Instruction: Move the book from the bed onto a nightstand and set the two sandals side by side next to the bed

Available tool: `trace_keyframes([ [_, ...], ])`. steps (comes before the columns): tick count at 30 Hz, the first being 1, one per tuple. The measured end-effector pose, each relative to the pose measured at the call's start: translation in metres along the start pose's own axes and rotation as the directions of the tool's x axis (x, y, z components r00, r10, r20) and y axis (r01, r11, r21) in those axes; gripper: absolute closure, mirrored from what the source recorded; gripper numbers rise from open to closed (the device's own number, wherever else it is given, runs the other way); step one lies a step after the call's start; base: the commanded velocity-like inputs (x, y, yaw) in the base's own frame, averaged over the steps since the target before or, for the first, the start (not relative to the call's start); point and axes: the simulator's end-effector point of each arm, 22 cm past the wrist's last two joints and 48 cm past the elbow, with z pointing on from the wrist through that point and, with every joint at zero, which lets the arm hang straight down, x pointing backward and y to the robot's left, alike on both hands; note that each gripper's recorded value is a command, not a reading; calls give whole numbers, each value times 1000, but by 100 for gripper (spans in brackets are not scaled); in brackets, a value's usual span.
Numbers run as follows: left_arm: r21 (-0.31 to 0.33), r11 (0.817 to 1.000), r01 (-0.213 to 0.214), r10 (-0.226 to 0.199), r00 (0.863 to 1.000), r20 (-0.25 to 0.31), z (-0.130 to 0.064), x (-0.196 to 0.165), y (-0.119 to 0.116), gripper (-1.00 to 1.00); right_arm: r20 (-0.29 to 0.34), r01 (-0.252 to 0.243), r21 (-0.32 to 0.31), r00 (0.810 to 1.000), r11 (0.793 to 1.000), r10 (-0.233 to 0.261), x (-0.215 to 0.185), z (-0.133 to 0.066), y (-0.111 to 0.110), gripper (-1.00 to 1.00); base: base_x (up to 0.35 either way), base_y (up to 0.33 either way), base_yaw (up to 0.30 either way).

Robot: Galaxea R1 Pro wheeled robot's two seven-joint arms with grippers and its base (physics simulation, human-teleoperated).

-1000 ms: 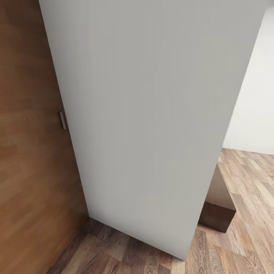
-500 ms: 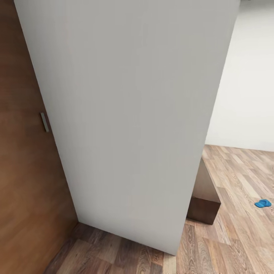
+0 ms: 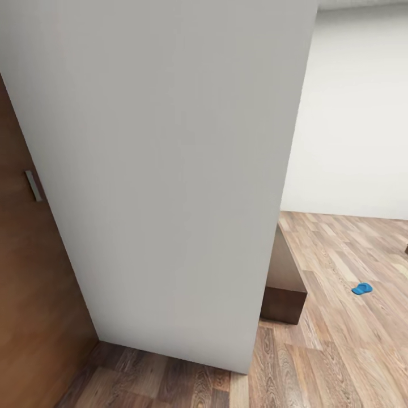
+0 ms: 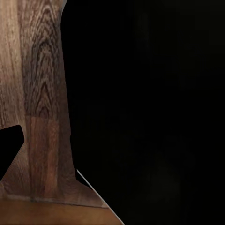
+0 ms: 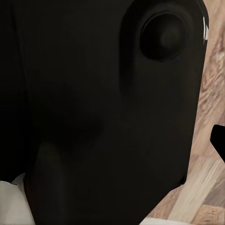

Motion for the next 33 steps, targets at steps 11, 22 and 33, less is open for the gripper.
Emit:
trace_keyframes([
  [11, 0, 1000, -3, 3, 1000, 0, 0, 0, 0, -100, 0, 0, -1, 1000, 1000, 0, 0, 0, 1, -100, 0, 0, -215],
  [22, -1, 1000, -4, 4, 1000, 0, 0, 0, 1, -100, 0, 0, -2, 1000, 1000, 0, 0, 0, 1, -100, 0, 0, -210],
  [33, 0, 1000, -4, 4, 1000, 0, 0, 0, 0, -100, 0, 0, -3, 1000, 1000, 0, 0, 0, 1, -100, 0, 0, -211],
])
